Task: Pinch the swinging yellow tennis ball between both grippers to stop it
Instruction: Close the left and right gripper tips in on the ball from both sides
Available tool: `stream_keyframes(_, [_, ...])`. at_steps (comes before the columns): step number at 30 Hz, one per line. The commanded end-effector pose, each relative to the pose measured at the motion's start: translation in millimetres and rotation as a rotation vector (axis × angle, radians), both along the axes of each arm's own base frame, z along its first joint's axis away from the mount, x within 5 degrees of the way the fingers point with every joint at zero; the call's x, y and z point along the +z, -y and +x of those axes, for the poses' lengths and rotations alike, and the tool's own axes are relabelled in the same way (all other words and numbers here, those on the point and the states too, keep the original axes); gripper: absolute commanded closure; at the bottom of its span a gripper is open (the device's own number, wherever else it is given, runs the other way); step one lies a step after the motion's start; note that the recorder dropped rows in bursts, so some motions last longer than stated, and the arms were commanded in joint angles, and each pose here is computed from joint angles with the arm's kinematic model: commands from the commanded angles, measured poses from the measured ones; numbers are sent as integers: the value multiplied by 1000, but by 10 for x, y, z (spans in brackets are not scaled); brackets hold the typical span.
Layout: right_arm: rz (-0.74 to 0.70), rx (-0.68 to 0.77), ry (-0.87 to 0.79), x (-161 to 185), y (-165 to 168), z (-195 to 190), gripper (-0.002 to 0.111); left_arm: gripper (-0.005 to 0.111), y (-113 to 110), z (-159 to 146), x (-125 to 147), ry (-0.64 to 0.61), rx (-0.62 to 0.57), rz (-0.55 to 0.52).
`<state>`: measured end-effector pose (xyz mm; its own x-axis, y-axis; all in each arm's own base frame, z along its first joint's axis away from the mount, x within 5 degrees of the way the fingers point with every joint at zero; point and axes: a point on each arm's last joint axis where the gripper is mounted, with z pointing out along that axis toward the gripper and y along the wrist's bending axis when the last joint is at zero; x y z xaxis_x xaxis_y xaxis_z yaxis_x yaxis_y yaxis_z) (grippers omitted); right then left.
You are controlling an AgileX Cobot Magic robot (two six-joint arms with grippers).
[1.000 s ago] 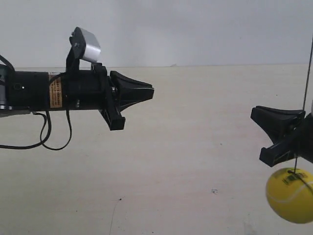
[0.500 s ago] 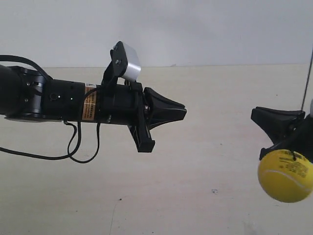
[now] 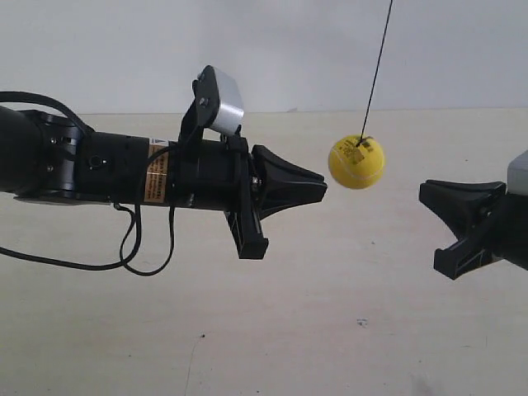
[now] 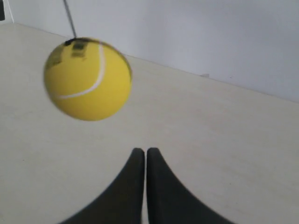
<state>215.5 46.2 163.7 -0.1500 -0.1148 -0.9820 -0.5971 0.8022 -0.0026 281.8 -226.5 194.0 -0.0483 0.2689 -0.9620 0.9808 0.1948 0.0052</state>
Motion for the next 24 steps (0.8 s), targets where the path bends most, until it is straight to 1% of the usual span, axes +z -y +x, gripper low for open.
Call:
stream_keyframes(1, [-5, 11, -3, 0, -4, 9, 108, 102, 42, -17, 7, 6, -16, -8])
stream_keyframes(9, [-4, 14, 5, 7, -7, 9, 108, 102, 41, -10, 8, 11, -9, -8])
stream_keyframes(15, [0, 59, -9, -1, -39, -18, 108, 102, 45, -15, 16, 7, -14, -18])
stream_keyframes(20, [-1, 70, -9, -1, -46, -24, 108, 102, 48, -23, 22, -3, -19, -27])
stream_keyframes(24, [5, 101, -21, -6, -68, -45, 108, 102, 56, -20, -25, -18, -27, -28])
